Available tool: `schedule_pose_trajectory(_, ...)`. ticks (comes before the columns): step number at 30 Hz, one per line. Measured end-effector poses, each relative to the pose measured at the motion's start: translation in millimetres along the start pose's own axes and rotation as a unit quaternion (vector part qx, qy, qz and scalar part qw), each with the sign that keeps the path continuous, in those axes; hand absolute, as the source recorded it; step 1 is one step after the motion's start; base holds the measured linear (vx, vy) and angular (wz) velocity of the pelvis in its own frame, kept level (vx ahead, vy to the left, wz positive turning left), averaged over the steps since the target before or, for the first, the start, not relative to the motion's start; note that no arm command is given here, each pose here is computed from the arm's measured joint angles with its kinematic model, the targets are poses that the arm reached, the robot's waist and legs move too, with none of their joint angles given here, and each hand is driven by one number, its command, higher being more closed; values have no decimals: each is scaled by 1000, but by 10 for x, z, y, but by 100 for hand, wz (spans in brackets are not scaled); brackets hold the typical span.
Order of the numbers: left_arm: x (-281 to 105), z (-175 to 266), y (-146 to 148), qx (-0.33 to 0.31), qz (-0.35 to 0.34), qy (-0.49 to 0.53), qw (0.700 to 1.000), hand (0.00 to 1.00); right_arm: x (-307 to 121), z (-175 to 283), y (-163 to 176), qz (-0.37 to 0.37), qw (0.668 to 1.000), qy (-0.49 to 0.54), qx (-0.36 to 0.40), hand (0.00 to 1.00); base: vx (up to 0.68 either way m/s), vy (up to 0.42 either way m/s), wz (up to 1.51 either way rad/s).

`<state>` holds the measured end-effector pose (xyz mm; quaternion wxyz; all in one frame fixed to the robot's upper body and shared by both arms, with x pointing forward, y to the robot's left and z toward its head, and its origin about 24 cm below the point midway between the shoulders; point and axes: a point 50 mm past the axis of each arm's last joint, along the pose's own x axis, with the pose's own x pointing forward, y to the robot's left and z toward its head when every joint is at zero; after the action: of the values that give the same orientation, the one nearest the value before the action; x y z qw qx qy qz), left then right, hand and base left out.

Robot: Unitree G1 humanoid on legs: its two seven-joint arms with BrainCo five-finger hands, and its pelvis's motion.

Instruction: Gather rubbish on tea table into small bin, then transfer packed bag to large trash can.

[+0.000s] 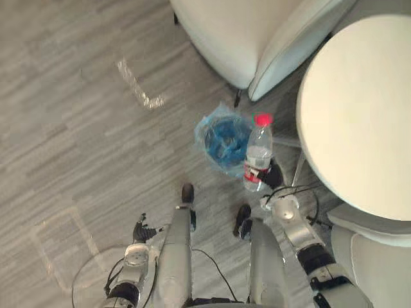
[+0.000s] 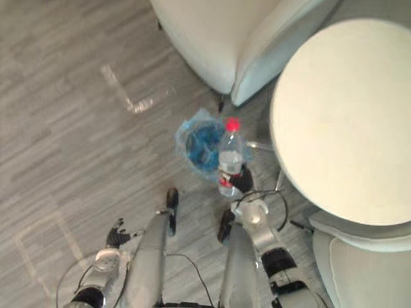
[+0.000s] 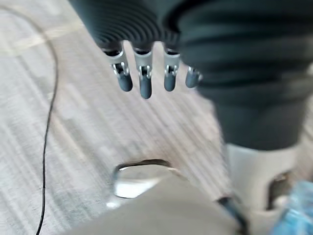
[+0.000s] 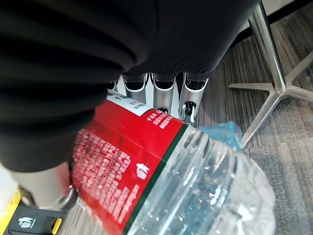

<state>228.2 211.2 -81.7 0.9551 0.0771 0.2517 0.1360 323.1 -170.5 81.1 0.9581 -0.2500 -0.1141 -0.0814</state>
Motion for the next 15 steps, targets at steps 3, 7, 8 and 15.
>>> schedule_pose_trajectory(3, 34, 145, -37, -21, 3, -24, 999, 0, 150, 225, -58, -20, 999, -41, 6, 100, -65, 1, 21)
schedule_pose_trajectory(7, 98, 391, -100, -35, 2, -61, 998, 0, 429, 608, -192, -57, 993, -104, 9, 100, -61, -18, 21)
schedule_pose_trajectory(8, 105, 438, -112, -35, 1, -69, 997, 0, 489, 695, -248, -66, 991, -118, 6, 100, -34, -15, 13)
schedule_pose_trajectory(15, -104, 577, -115, -55, -10, -151, 987, 0, 735, 869, -813, -153, 977, -144, -30, 100, -26, -15, 19)
